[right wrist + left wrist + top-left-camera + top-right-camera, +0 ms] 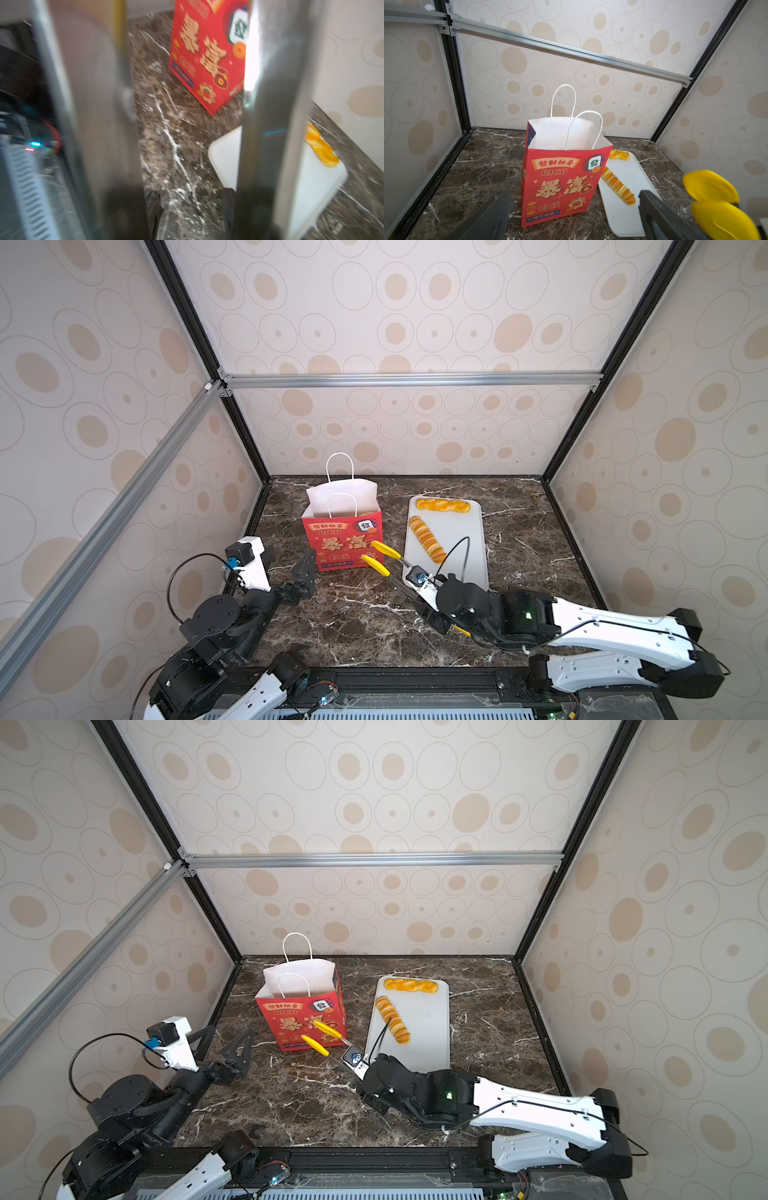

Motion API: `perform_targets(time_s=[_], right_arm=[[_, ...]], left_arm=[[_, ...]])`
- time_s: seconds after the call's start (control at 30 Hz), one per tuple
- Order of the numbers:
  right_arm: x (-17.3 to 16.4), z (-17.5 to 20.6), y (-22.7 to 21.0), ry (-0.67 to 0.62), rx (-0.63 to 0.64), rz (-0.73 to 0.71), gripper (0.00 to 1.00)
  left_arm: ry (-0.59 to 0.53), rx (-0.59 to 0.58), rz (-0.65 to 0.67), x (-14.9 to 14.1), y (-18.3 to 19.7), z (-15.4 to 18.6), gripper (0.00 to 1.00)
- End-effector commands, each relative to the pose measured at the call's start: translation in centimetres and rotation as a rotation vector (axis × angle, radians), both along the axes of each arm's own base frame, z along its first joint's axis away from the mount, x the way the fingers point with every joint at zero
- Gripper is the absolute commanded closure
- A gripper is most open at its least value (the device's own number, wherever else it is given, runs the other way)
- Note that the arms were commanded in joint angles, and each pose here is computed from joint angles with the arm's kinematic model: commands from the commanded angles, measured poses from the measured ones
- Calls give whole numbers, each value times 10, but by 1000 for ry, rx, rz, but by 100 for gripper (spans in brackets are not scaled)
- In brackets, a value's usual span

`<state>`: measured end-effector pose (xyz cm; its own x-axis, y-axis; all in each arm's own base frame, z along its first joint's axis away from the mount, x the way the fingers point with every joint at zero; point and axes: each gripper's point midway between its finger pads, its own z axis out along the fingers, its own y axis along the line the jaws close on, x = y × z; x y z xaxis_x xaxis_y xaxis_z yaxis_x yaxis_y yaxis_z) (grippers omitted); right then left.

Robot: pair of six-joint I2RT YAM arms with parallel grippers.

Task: Pack bread into a paper bag
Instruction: Adjust the clamp, then pick up the fake bread from the plate.

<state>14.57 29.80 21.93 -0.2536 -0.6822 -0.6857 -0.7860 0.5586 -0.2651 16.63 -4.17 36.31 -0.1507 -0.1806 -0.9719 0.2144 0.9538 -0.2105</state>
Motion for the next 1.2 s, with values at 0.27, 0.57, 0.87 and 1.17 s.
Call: perform_targets(time_s=[0.27, 0.57, 0.87, 1.17], right_arm=[[64, -53, -67, 147, -143, -226, 61], [66, -100, -86, 324, -255, -255, 45], [70, -128, -109, 411, -330, -343, 30], [89, -166, -120, 572, -308, -379, 29]], left_arm=[[75, 51, -46, -17, 5, -36, 2], [118, 48, -85, -17, -5, -41, 1], [128, 38, -103, -20, -6, -42, 2], [163, 58, -102, -22, -5, -52, 1]])
